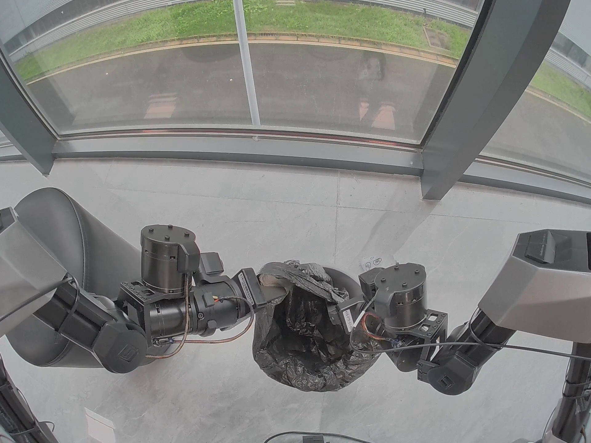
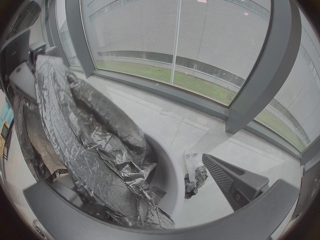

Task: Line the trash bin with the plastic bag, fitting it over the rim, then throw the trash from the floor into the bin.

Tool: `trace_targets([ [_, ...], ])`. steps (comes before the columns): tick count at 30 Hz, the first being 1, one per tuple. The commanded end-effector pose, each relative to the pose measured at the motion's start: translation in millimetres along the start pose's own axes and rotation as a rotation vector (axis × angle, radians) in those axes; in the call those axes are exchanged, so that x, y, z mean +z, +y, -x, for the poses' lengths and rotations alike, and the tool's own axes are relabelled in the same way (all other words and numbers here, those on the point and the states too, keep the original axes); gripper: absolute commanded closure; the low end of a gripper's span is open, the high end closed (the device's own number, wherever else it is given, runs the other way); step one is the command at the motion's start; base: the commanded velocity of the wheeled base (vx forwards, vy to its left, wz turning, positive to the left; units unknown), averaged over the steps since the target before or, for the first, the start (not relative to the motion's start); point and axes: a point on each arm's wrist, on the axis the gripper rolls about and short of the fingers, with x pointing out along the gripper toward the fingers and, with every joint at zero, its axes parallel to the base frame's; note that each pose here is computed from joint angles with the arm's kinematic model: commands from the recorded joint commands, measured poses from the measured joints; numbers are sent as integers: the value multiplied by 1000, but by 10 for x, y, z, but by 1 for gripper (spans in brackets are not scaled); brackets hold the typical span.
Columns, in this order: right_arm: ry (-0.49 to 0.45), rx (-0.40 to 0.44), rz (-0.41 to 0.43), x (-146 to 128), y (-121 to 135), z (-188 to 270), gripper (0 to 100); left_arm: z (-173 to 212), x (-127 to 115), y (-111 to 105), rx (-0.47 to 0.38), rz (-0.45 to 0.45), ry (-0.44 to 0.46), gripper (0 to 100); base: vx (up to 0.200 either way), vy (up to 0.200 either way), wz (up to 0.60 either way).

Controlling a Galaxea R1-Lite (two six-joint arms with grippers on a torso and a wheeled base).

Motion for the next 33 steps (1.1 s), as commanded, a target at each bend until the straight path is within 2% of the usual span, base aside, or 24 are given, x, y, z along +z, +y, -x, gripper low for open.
trace_targets([
  [1,-19,-22,-15,55,-72,-55,0,17,-28,69,45,-65,-15,100,0,0,0],
  [7,-30,-39,-32,34,-100,-134,0,24,-53,166,76,-181,1,100,0,0,0],
  [15,-59,-61,-52,40,-150,-203,0,2,-55,189,81,-298,10,100,0,0,0],
  [16,-56,-71,-54,25,-174,-246,0,-21,-62,220,89,-342,19,100,0,0,0],
  [18,-54,-73,-56,11,-176,-267,0,-37,-77,254,97,-372,30,100,0,0,0],
  [22,-53,-80,-64,-6,-207,-305,0,-91,-75,308,106,-401,40,100,0,0,0],
  [28,-84,-95,-82,-44,-231,-374,0,-174,11,463,98,-500,-27,100,0,0,0],
  [33,-86,-92,-85,-59,-226,-394,0,-217,33,527,109,-519,-31,100,0,0,0],
])
